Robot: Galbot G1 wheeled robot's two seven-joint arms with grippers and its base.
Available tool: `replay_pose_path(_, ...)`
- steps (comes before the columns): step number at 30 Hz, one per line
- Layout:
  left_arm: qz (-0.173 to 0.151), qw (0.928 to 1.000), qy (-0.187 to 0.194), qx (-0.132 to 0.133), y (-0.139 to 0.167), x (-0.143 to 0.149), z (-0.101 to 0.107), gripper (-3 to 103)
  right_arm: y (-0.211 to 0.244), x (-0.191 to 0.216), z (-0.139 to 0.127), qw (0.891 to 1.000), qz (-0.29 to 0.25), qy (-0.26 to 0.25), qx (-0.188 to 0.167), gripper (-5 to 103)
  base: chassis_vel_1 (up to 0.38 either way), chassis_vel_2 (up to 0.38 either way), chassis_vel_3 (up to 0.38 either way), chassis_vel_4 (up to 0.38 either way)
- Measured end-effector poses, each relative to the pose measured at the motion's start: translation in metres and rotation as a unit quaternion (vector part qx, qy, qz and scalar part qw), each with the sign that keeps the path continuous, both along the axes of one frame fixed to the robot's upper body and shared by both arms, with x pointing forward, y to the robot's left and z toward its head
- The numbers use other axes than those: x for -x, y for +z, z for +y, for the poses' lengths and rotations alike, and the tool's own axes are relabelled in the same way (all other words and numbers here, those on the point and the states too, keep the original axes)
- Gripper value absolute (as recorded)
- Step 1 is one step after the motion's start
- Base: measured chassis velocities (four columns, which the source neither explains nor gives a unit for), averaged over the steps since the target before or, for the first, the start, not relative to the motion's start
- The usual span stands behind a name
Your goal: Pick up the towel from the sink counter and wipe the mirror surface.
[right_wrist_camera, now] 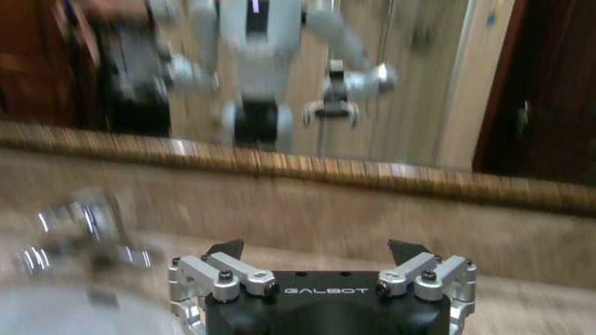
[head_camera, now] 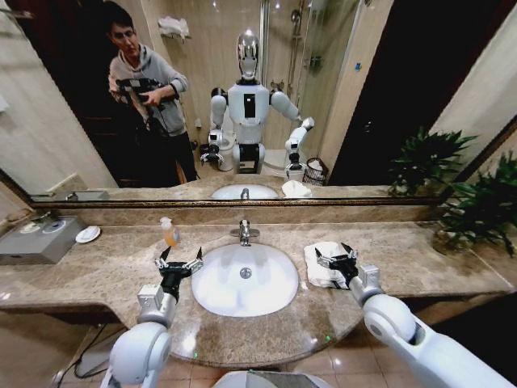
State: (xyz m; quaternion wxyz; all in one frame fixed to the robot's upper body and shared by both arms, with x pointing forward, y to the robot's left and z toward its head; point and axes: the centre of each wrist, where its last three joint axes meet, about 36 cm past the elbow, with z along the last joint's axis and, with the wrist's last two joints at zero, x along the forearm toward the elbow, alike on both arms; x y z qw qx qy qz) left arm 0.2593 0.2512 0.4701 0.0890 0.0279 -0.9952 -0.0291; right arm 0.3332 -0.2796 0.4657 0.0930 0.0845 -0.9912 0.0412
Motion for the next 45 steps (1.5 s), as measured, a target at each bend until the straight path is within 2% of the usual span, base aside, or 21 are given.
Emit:
replay_pose_path(4,0.0,1.0,0.0,0.0,0.0,0.0,0.0,100,0.03,-0.001,-0.002,0.994,-0.101,-0.017,-0.025,100,0.0,0.0,0.0,0.0)
replay_pose_path(5,0.0,1.0,0.0,0.0,0.0,0.0,0.0,100,0.03,-0.001,-0.002,0.994,-0.101,-0.017,-0.025,100,0.0,0.0,0.0,0.0)
replay_pose_path(8,0.0,1.0,0.0,0.0,0.0,0.0,0.0,100,0.042,0.007,-0.006,0.986,-0.156,-0.045,-0.042,100,0.0,0.0,0.0,0.0)
replay_pose_path(12,0.0,1.0,0.0,0.0,0.0,0.0,0.0,100,0.042,0.018,-0.011,0.98,-0.185,-0.055,-0.037,100,0.0,0.0,0.0,0.0)
replay_pose_path(15,0.0,1.0,0.0,0.0,0.0,0.0,0.0,100,0.041,0.034,-0.017,0.971,-0.229,-0.067,-0.025,100,0.0,0.0,0.0,0.0)
replay_pose_path(20,0.0,1.0,0.0,0.0,0.0,0.0,0.0,100,0.039,0.055,-0.009,0.969,-0.235,-0.069,-0.042,100,0.0,0.0,0.0,0.0)
replay_pose_path(32,0.0,1.0,0.0,0.0,0.0,0.0,0.0,100,0.044,0.063,0.017,0.968,-0.236,-0.052,-0.064,100,0.0,0.0,0.0,0.0)
replay_pose_path(45,0.0,1.0,0.0,0.0,0.0,0.0,0.0,100,0.034,0.046,0.031,0.959,-0.264,-0.037,-0.096,100,0.047,-0.042,-0.047,0.048)
